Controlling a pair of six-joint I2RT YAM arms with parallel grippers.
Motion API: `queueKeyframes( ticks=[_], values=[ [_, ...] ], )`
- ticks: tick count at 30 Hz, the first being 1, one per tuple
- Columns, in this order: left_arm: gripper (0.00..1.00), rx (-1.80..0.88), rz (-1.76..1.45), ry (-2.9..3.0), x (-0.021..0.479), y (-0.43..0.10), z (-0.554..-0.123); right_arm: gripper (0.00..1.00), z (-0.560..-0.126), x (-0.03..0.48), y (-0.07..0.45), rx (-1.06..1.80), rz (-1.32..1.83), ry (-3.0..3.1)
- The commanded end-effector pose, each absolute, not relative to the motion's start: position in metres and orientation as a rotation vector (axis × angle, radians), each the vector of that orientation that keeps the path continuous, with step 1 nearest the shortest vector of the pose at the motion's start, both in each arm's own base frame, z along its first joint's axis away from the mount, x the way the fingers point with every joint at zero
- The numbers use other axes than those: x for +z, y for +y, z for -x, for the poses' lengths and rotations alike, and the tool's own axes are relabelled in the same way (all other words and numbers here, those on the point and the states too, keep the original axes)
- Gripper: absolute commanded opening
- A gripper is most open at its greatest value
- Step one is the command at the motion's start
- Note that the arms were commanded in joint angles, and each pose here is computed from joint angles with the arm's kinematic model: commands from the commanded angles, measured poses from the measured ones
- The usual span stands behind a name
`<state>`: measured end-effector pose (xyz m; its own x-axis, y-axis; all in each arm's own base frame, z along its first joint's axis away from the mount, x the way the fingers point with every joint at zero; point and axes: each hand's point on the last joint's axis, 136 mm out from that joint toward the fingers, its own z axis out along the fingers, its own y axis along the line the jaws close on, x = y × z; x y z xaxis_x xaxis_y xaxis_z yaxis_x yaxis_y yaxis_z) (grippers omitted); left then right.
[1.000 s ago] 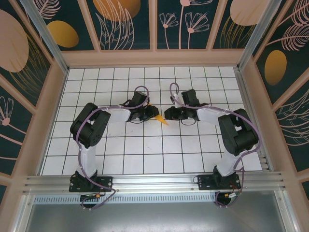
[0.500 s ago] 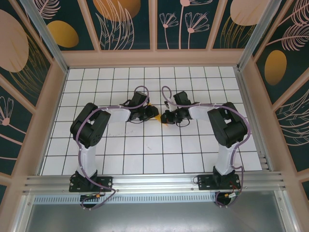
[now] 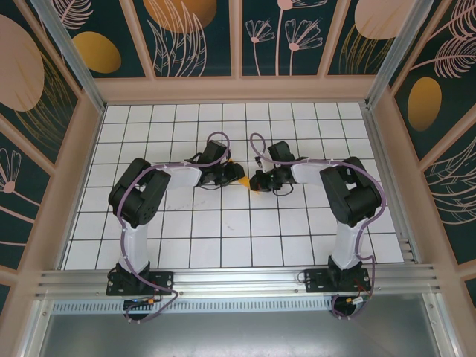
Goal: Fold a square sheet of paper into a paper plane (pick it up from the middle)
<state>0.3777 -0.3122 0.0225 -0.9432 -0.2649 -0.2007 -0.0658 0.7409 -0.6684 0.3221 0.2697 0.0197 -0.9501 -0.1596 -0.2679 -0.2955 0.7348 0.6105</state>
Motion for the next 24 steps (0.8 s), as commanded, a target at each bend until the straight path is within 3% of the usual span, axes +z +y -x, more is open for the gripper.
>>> queueKeyframes(
  ticks=[1, 8, 18, 24],
  values=[
    [0.34, -0.807, 0.31, 2.743, -0.014, -0.286, -0.375, 0.04, -0.311, -0.01, 0.244, 0.898, 0.315, 2.857],
    [0.34, -0.8, 0.309, 2.747, -0.015, -0.286, -0.374, 0.05, -0.312, 0.019, 0.255, 1.004, 0.361, 2.778],
    [0.34, -0.787, 0.305, 2.733, -0.012, -0.285, -0.378, 0.03, -0.29, -0.017, 0.226, 0.885, 0.273, 2.905],
    [0.37, -0.822, 0.251, 2.652, 0.014, -0.292, -0.398, 0.02, -0.28, -0.028, 0.214, 0.849, 0.242, 2.951]
  ],
)
